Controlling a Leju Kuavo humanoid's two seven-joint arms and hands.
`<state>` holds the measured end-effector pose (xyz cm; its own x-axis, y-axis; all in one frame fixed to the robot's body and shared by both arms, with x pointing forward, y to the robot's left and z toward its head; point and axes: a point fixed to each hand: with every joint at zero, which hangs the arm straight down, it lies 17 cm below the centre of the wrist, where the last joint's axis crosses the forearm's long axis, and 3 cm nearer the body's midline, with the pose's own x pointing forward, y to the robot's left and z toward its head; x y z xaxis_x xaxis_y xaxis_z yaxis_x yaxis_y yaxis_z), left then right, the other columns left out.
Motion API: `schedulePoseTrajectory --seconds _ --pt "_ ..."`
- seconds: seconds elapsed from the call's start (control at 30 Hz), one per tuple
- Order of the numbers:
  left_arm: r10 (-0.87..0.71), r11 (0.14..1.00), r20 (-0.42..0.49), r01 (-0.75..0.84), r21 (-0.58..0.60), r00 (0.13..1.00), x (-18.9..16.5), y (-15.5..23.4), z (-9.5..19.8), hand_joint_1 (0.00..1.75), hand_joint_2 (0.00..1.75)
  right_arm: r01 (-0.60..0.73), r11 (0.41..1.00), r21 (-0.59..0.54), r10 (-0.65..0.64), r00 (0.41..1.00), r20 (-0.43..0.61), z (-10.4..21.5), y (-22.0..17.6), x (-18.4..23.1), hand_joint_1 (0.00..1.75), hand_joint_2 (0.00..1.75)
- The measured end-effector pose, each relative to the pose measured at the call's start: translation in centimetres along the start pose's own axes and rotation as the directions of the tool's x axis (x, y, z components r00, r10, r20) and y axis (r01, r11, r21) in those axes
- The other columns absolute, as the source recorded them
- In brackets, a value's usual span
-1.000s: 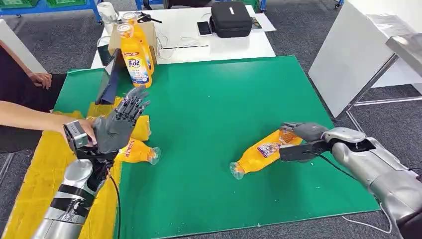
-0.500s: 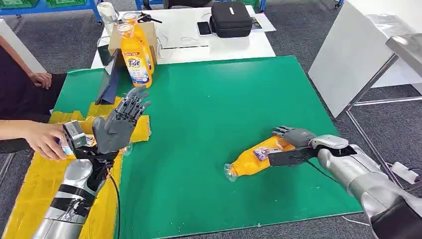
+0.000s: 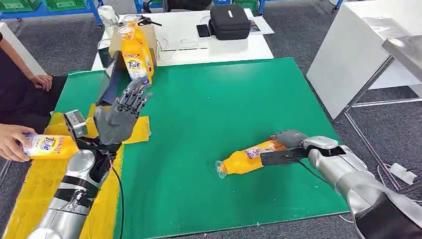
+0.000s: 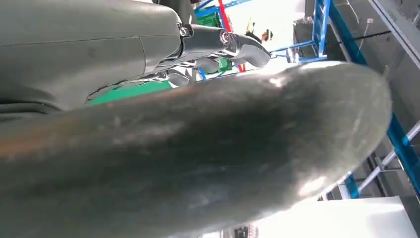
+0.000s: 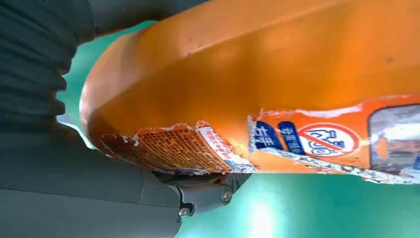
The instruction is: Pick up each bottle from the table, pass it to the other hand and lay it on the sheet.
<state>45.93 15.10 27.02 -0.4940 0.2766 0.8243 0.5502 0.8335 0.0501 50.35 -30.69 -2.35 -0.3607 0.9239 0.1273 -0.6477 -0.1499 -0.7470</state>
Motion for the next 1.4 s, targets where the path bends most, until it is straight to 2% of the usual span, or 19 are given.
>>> schedulePoseTrajectory --seconds 0.1,0.2,0.23,0.27,0.3,0.33,0.37,0.43,0.5,0.6,0.67,0.83,1.03,1.13,1.23,1.4 --pt "0.001 1.000 -0.004 -0.001 0.003 1.000 -0.1 0.0 0.0 0.00 0.00 0.016 1.000 -0.012 -0.016 1.000 -0.003 -0.1 -0.1 0.1 1.75 1.75" --pt "0.001 1.000 -0.011 0.000 0.008 1.000 -0.3 0.0 0.1 0.00 0.00 0.094 0.991 -0.099 -0.093 0.996 0.013 -0.8 -1.0 1.4 1.75 1.75" --pt "0.004 1.000 -0.019 -0.003 0.012 1.000 -0.5 0.1 0.2 0.00 0.00 0.176 0.973 -0.147 -0.169 0.984 0.058 -1.2 -1.6 2.7 1.75 1.75" --pt "0.010 1.000 -0.028 -0.010 0.018 1.000 -0.7 0.1 0.5 0.00 0.00 0.311 0.931 -0.189 -0.288 0.948 0.137 -1.5 -2.3 4.8 1.75 1.75" --pt "0.017 1.000 -0.035 -0.016 0.027 0.999 -0.9 0.1 0.8 0.00 0.00 0.452 0.868 -0.206 -0.406 0.885 0.230 -1.7 -2.7 7.0 1.75 1.75" --pt "0.024 0.999 -0.040 -0.023 0.039 0.999 -1.0 0.1 1.3 0.00 1.75 0.596 0.780 -0.193 -0.522 0.788 0.326 -1.8 -3.1 9.7 1.75 1.75" --pt "0.031 0.998 -0.043 -0.028 0.052 0.999 -1.1 0.1 1.7 0.00 1.75 0.724 0.672 -0.154 -0.625 0.667 0.406 -1.9 -3.6 12.5 1.75 1.75" --pt "0.036 0.997 -0.049 -0.032 0.075 0.998 -1.0 0.1 2.3 0.00 1.75 0.863 0.496 -0.092 -0.722 0.470 0.507 -1.7 -5.1 16.8 1.75 1.75" --pt "0.041 0.995 -0.057 -0.036 0.092 0.998 -1.0 -0.2 2.7 0.00 1.75 0.908 0.414 -0.059 -0.730 0.370 0.575 -1.0 -7.2 20.4 1.75 1.75" --pt "0.024 0.993 -0.067 -0.016 0.120 0.997 -0.9 -0.2 3.5 0.00 1.75 0.943 0.329 -0.046 -0.698 0.276 0.661 0.6 -10.5 23.8 1.75 1.75" --pt "0.008 0.991 -0.064 0.000 0.132 0.998 -0.7 -0.3 3.7 0.00 1.75 0.956 0.291 -0.039 -0.672 0.233 0.703 1.7 -12.0 25.2 1.75 1.75" --pt "-0.053 0.987 -0.057 0.061 0.149 0.997 -0.1 -0.4 3.3 0.00 1.75 0.962 0.272 -0.032 -0.621 0.201 0.758 3.5 -14.2 28.0 1.75 1.75" --pt "-0.067 0.986 -0.058 0.076 0.151 0.996 -0.1 -0.5 3.2 0.00 1.75 0.962 0.273 -0.031 -0.616 0.199 0.762 3.6 -14.6 28.5 1.75 1.75" --pt "-0.079 0.984 -0.044 0.084 0.154 0.996 0.3 -1.3 2.5 0.00 1.75 0.965 0.262 -0.015 -0.597 0.174 0.783 4.3 -16.1 30.7 1.75 1.75" --pt "-0.070 0.988 -0.048 0.076 0.131 0.996 0.1 -2.5 2.1 0.00 1.75 0.956 0.292 -0.009 -0.592 0.189 0.784 4.3 -16.2 32.3 1.75 1.75" --pt "-0.048 0.995 -0.048 0.051 0.084 0.998 -0.1 -4.9 1.5 0.00 1.75 0.912 0.407 0.053 -0.592 0.219 0.775 4.1 -14.8 38.8 1.75 1.75"
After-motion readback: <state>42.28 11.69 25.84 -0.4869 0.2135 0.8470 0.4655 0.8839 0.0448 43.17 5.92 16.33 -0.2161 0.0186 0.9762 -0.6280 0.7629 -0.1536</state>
